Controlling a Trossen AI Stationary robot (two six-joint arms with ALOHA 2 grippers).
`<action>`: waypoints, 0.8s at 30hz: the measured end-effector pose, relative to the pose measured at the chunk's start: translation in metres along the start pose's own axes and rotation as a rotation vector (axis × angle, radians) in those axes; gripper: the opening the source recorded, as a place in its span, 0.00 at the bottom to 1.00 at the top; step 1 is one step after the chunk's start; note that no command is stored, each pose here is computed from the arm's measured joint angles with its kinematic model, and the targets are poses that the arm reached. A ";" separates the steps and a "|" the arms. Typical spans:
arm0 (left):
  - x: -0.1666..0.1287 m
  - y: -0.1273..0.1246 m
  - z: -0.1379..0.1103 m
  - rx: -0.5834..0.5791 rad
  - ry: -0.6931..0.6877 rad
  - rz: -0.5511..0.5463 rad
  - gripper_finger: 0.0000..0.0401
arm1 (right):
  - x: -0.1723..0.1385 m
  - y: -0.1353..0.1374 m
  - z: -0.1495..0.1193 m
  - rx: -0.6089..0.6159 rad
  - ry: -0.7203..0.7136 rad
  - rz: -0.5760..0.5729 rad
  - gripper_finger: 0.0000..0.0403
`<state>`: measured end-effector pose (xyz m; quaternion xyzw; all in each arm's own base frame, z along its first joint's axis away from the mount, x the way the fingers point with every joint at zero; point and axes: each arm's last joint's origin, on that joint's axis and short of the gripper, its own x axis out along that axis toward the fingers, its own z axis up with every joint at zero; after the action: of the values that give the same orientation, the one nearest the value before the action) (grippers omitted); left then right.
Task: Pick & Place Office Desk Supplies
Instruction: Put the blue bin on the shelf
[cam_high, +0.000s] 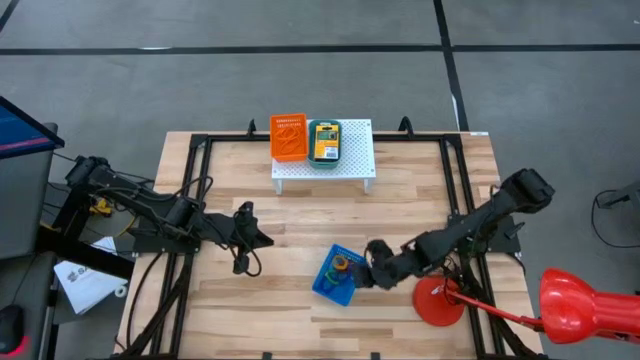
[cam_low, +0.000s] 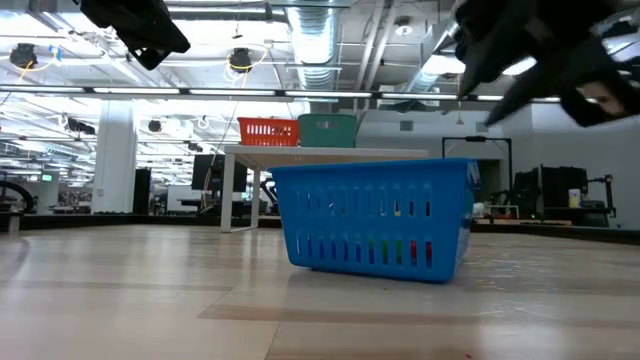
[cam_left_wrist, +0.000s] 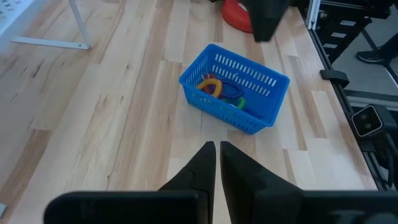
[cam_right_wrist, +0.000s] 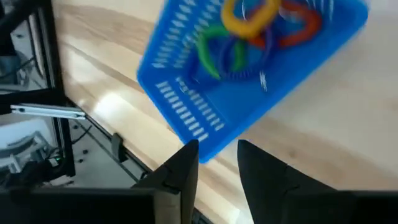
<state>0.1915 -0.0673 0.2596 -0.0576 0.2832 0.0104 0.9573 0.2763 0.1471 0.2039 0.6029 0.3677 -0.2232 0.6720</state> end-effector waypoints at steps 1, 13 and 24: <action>0.000 0.000 0.000 -0.001 -0.002 -0.001 0.04 | 0.003 -0.001 -0.005 0.025 0.009 0.003 0.27; -0.001 -0.002 0.011 -0.029 -0.113 -0.006 0.04 | 0.018 -0.005 -0.031 0.293 -0.005 0.063 0.27; -0.011 0.007 0.017 -0.056 -0.191 0.073 0.04 | 0.020 0.000 -0.009 0.404 -0.037 -0.019 0.28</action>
<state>0.1910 -0.0584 0.2792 -0.0729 0.1924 0.0585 0.9769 0.2870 0.1589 0.1892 0.7179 0.3087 -0.3096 0.5418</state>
